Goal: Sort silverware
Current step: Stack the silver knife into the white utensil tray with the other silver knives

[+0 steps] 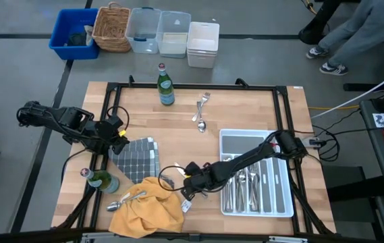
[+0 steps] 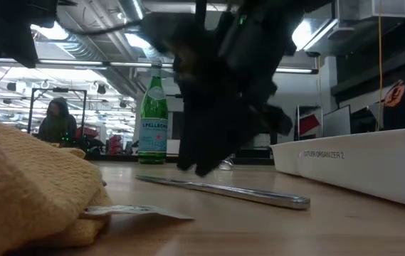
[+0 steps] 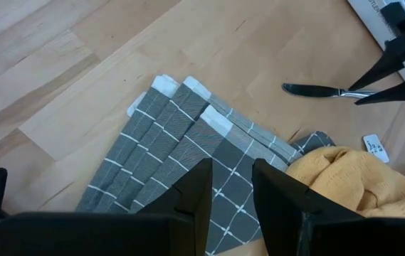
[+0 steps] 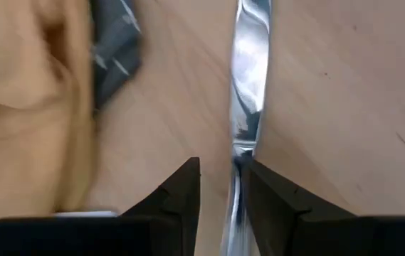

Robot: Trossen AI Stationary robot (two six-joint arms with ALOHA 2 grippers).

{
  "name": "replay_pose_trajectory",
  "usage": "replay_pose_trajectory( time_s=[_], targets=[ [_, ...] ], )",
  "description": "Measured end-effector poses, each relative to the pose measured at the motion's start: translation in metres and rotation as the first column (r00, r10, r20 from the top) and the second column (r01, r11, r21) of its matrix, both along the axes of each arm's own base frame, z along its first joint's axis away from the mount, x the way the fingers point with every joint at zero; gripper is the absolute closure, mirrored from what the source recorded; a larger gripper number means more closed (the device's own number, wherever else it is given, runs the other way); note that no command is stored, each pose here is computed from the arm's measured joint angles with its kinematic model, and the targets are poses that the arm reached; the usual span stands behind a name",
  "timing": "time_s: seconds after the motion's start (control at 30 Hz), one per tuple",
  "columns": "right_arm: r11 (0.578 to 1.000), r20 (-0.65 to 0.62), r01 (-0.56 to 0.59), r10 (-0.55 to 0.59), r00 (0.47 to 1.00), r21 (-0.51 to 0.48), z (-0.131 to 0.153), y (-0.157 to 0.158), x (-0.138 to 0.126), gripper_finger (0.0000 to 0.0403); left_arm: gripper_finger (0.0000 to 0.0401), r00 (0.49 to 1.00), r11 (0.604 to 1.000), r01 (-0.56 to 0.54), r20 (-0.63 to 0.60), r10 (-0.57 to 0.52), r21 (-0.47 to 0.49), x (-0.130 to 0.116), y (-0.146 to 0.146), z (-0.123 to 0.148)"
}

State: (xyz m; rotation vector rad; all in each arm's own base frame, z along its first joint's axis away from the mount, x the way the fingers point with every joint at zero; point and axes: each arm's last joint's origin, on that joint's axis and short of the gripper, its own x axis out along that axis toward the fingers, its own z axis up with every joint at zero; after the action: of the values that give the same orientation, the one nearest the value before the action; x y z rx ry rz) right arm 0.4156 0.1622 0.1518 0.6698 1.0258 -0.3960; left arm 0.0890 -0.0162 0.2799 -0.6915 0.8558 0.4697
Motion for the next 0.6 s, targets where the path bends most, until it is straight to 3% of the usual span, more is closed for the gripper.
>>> replay_pose_trajectory(
  time_s=[0.2, 0.6],
  targets=[
    [1.0, -0.019, -0.013, 0.013, 1.0, -0.025, -0.015, 0.001, 0.003, 0.0297, 0.0313, 1.0, 1.0, -0.001, 0.001, 0.001, -0.001, 0.0, 0.0, 0.0],
    [0.997, -0.018, 0.013, -0.015, 1.0, -0.082, -0.018, -0.001, 0.002, 0.0297, 0.0313, 1.0, 1.0, -0.016, 0.002, 0.016, -0.012, 0.0, 0.0, 0.0]
  ],
)
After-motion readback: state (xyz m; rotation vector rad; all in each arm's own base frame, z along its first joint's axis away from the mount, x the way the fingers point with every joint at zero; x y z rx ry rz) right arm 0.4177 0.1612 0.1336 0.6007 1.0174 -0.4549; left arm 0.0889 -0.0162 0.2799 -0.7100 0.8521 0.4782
